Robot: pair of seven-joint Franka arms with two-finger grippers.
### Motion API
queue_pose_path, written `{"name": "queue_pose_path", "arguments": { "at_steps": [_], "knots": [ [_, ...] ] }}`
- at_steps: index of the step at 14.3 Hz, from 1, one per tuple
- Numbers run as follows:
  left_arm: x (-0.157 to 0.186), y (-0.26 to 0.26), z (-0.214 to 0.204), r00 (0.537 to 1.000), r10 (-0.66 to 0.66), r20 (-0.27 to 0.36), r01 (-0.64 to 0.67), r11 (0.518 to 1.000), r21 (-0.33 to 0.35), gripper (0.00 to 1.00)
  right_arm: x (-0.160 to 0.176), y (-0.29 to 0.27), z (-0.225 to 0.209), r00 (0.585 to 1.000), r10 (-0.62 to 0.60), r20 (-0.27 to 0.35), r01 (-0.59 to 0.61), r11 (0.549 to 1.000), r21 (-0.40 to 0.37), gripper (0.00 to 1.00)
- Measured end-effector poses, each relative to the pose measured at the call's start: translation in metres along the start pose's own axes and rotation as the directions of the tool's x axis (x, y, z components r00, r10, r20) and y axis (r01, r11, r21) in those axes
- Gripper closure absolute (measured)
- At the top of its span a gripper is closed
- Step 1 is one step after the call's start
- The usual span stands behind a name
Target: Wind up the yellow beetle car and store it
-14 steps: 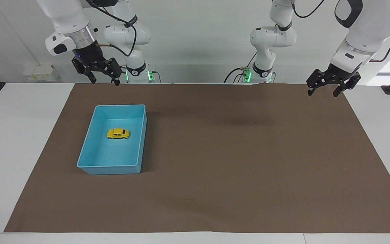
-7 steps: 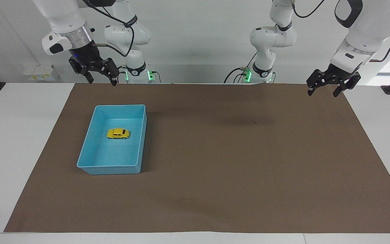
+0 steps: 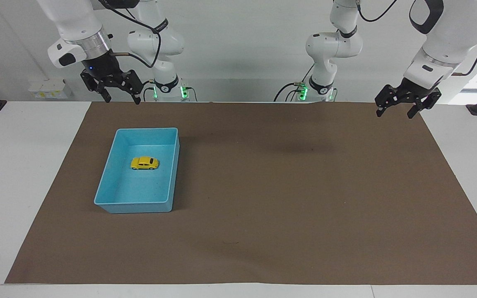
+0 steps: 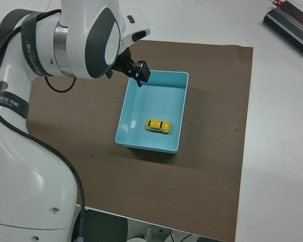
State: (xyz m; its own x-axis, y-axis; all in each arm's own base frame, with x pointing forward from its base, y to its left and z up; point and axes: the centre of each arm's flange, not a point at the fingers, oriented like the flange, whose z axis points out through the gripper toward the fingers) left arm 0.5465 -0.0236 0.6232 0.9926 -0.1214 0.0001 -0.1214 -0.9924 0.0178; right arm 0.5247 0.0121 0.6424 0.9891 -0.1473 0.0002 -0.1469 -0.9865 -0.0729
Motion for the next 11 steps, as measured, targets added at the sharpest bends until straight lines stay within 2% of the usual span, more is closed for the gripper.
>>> {"name": "queue_pose_path", "arguments": {
  "at_steps": [4,11],
  "knots": [
    [0.0000,0.0000,0.0000,1.000,0.000,0.000,0.000,1.000,0.000,0.00,0.0006,0.0038,-0.0002,1.000,0.001,0.000,-0.001,1.000,-0.003,0.00],
    [0.0000,0.0000,0.0000,1.000,0.000,0.000,0.000,1.000,0.000,0.00,0.0001,0.0100,0.0008,1.000,-0.004,0.004,0.004,0.998,-0.063,0.00]
  ]
}}
